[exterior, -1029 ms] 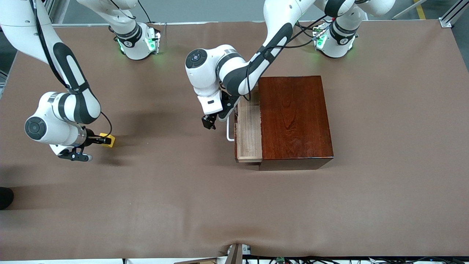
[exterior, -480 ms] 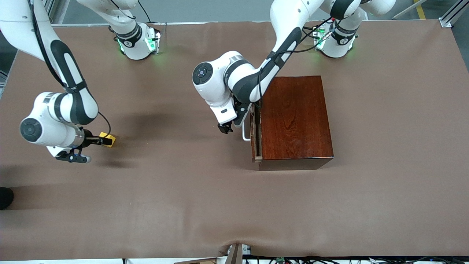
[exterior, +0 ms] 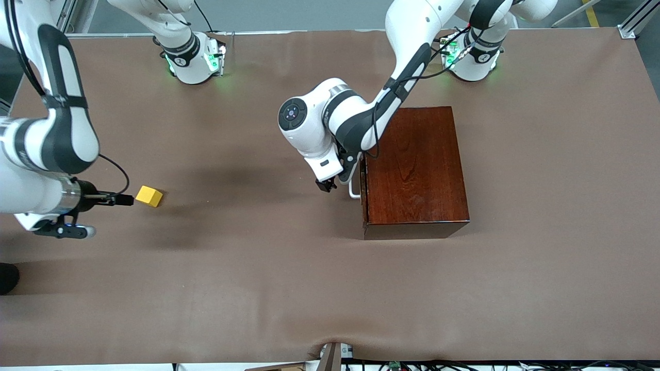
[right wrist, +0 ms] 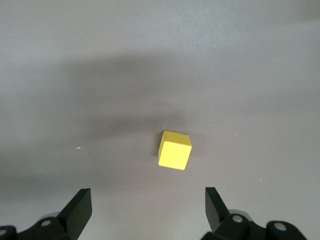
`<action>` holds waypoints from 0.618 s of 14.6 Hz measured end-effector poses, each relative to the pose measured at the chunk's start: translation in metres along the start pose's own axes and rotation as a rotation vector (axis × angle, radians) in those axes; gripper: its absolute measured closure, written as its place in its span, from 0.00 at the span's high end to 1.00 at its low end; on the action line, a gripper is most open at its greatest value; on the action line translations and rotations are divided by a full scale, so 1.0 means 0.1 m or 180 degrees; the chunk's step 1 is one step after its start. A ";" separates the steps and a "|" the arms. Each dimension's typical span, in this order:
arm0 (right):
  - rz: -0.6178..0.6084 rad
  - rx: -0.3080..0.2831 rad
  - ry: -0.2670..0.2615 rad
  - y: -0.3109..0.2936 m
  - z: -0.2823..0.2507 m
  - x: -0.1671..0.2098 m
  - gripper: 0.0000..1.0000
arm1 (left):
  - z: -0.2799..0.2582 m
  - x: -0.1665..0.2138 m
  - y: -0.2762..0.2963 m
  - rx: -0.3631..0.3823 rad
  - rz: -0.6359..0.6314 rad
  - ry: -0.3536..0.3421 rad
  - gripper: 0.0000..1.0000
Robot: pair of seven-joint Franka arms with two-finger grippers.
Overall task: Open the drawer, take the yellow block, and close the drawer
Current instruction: 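Lift the yellow cube out and place it on the table, then push the drawer shut with the left gripper while the right gripper withdraws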
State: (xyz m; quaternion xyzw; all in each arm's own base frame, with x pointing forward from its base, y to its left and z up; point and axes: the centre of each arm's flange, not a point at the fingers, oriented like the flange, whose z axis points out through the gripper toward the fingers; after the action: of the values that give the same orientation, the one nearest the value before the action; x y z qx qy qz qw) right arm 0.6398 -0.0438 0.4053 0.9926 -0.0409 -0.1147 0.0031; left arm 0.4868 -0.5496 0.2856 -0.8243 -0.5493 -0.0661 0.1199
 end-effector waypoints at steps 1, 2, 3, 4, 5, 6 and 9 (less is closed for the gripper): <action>-0.0026 -0.0006 0.0031 -0.06 -0.19 -0.01 1.00 | 0.01 0.03 0.01 0.0018 -0.0015 0.0007 1.00; -0.0049 -0.0011 0.0069 -0.11 -0.35 -0.03 1.00 | 0.02 0.07 0.02 0.0036 -0.0030 0.0012 1.00; -0.0067 -0.0013 0.0121 -0.15 -0.49 -0.04 1.00 | 0.02 0.09 0.03 0.0050 -0.0048 -0.0005 1.00; -0.0075 -0.0014 0.0182 -0.16 -0.61 -0.05 1.00 | 0.02 0.10 0.04 0.0060 -0.0064 -0.0024 1.00; -0.0078 -0.0012 0.0246 -0.17 -0.73 -0.08 1.00 | 0.02 0.11 0.04 0.0066 -0.0076 -0.0035 1.00; -0.0080 0.0000 0.0302 -0.17 -0.86 -0.13 1.00 | 0.02 0.11 0.04 0.0067 -0.0075 -0.0038 1.00; -0.0156 0.0043 0.0385 -0.32 -1.37 -0.50 1.00 | 0.02 0.08 0.03 0.0066 0.0025 -0.0043 1.00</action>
State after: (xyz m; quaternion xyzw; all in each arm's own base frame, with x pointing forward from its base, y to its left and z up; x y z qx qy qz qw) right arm 0.6246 -0.0085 0.5496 0.9984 -0.0170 -0.0543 -0.0041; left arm 0.4927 -0.5427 0.2856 -0.8256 -0.5475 -0.0543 0.1250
